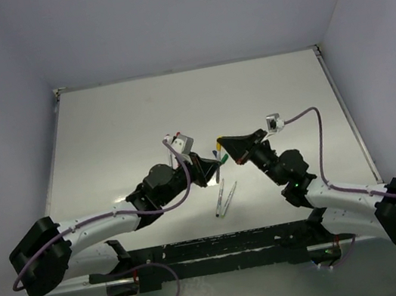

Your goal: Insert the pens into the pen caps

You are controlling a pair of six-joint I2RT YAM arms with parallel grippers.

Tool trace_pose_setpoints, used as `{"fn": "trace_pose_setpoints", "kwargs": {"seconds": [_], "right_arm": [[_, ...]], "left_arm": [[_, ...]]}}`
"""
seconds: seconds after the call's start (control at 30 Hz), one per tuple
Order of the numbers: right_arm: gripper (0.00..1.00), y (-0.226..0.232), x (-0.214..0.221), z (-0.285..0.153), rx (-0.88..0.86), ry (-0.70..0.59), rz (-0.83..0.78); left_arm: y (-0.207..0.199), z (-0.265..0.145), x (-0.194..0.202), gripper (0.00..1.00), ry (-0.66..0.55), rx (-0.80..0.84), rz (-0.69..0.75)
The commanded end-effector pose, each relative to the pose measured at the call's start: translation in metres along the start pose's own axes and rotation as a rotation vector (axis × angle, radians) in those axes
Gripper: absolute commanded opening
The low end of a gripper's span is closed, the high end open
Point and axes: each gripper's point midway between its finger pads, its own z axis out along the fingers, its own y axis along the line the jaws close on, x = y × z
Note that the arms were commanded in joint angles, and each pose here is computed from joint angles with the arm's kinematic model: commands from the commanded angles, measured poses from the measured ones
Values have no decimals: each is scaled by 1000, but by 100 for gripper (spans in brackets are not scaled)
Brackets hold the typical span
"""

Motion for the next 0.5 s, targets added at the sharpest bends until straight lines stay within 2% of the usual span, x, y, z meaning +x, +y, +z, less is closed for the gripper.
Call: {"fn": "trace_pose_setpoints", "kwargs": {"seconds": [0.0, 0.47], "right_arm": [[0, -13, 51, -12, 20, 217, -13], [0, -32, 94, -21, 94, 399, -37]], "left_arm": [[-23, -6, -113, 0, -359, 61, -3], [-14, -3, -135, 0, -391, 60, 17]]}}
